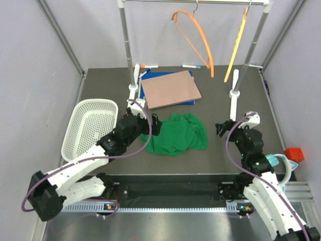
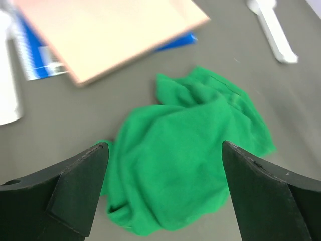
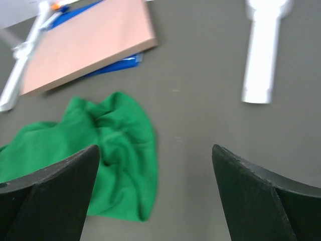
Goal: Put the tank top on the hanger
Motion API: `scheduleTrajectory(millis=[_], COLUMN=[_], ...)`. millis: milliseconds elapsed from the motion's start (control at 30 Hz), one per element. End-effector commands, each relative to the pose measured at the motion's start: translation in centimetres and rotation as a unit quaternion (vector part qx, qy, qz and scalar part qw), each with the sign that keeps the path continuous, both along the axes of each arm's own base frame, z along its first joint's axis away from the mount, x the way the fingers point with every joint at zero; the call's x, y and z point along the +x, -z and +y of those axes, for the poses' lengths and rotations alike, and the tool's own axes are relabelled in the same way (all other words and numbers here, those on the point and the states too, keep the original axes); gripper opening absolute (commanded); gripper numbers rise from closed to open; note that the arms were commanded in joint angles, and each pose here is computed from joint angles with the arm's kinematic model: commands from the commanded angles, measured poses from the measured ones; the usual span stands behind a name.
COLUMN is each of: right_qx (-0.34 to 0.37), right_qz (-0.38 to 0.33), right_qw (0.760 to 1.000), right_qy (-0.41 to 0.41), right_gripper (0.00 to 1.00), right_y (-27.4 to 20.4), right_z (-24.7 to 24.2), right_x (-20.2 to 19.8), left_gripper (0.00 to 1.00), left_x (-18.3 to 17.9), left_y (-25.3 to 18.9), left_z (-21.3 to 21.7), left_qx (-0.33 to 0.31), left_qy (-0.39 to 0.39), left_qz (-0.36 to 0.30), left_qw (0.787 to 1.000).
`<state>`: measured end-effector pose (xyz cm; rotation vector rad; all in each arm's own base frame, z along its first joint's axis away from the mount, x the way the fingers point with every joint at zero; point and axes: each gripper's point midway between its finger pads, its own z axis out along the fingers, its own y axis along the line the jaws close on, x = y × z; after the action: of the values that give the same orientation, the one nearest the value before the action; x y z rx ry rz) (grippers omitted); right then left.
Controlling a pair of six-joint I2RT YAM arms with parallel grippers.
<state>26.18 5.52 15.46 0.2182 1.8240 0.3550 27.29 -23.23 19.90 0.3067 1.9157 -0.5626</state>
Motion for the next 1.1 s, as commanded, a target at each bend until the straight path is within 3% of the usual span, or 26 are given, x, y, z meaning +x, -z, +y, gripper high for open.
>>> scheduleTrajectory(millis=[0, 233, 500, 600, 867, 1067], right_qx=[0.035, 0.058, 0.064, 0.065, 0.092, 0.09], right_qz=[-0.052, -0.024, 0.005, 0.017, 0.042, 0.048], right_qw=[0.995, 0.988, 0.986, 0.985, 0.982, 0.983], right_qy=[-0.073, -0.14, -0.155, -0.157, -0.157, -0.153], right_gripper=[0.93, 0.93, 0.93, 0.93, 0.94, 0.94], right_y=[-2.4, -1.1, 0.7, 1.5, 3.5, 4.0], right_z=[4.6, 11.6, 14.2, 14.6, 15.3, 15.2], right_x=[0.6, -0.8, -1.6, -1.9, -2.5, -2.6], left_gripper=[0.99, 0.94, 0.83, 0.8, 0.67, 0.64], left_x=[0.8, -2.0, -4.4, -4.6, -4.8, -4.2], left_y=[2.3, 7.5, 11.5, 12.6, 13.3, 14.0], left_z=[4.4, 4.8, 5.6, 6.1, 4.4, 4.2], left_qx=[0.023, 0.017, 0.021, 0.034, -0.009, -0.004], left_qy=[-0.116, -0.105, -0.105, -0.111, -0.083, -0.083], left_qz=[0.005, 0.085, 0.144, 0.151, 0.15, 0.14], left_qw=[0.993, 0.991, 0.984, 0.982, 0.985, 0.987])
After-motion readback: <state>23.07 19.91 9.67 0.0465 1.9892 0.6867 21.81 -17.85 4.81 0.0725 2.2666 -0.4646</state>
